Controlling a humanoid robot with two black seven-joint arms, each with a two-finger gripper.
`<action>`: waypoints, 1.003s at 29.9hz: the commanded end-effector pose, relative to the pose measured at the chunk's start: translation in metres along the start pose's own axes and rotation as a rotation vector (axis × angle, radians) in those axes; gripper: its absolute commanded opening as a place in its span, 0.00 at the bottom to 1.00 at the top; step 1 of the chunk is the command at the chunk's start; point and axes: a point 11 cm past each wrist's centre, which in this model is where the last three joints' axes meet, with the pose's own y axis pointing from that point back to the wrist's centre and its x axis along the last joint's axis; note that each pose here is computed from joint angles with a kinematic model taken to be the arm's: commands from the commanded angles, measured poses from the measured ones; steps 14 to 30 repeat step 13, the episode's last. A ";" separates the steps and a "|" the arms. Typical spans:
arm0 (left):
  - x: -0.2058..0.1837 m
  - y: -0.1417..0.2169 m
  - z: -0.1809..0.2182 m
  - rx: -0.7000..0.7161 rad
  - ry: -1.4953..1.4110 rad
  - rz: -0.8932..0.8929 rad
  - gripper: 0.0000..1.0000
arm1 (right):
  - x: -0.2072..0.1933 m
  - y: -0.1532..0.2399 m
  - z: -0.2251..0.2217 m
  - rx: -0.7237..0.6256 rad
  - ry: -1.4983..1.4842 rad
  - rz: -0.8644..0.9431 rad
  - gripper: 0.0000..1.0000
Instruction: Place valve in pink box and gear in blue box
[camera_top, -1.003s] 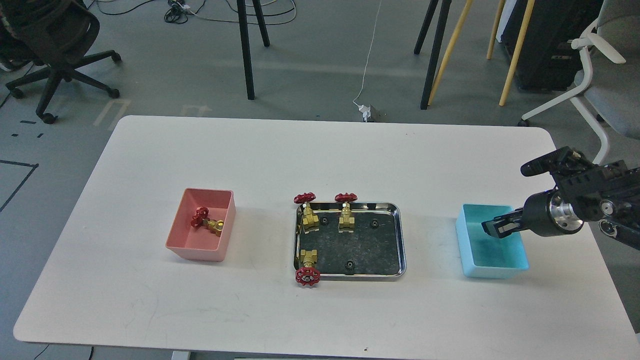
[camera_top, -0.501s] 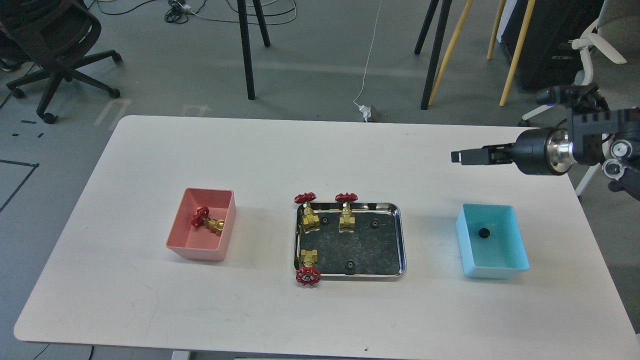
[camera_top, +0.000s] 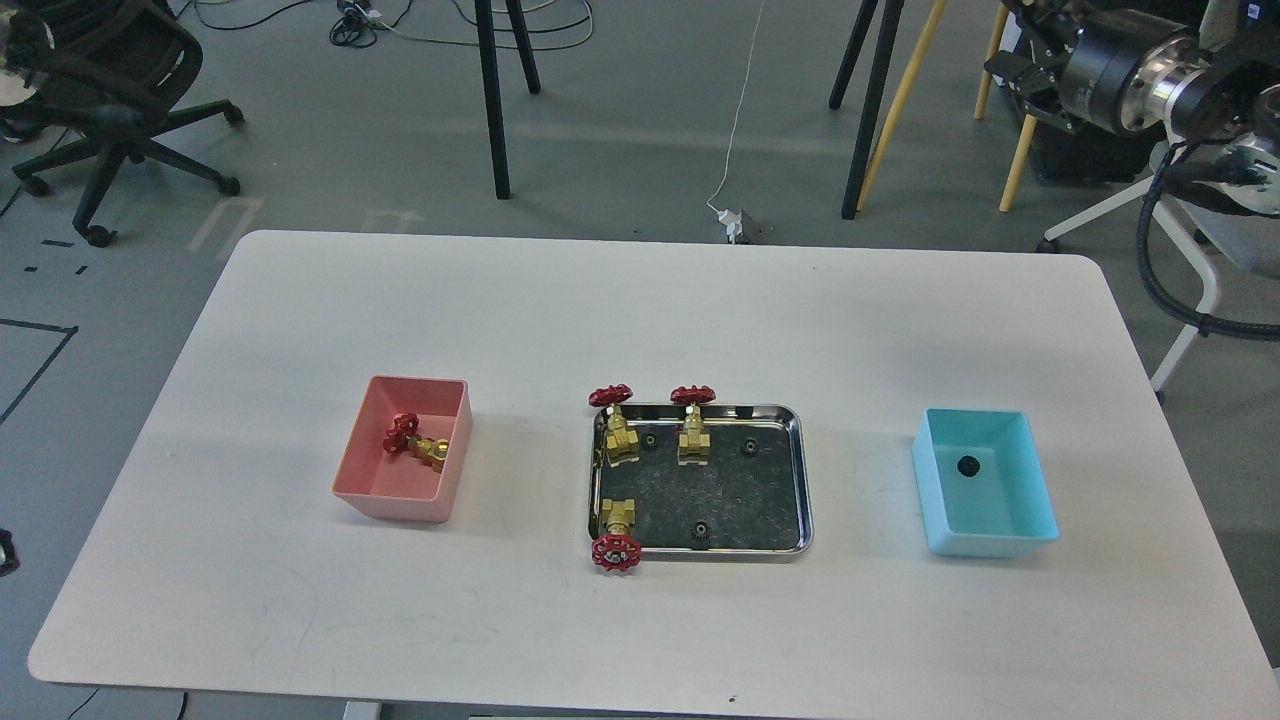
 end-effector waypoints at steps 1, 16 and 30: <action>-0.023 -0.015 -0.012 0.057 0.046 -0.028 0.97 | 0.001 -0.015 0.001 -0.009 -0.136 0.145 0.92; -0.046 -0.026 -0.035 0.098 0.096 -0.040 0.97 | -0.007 -0.029 -0.001 -0.001 -0.291 0.279 0.99; -0.046 -0.026 -0.035 0.098 0.096 -0.040 0.97 | -0.007 -0.029 -0.001 -0.001 -0.291 0.279 0.99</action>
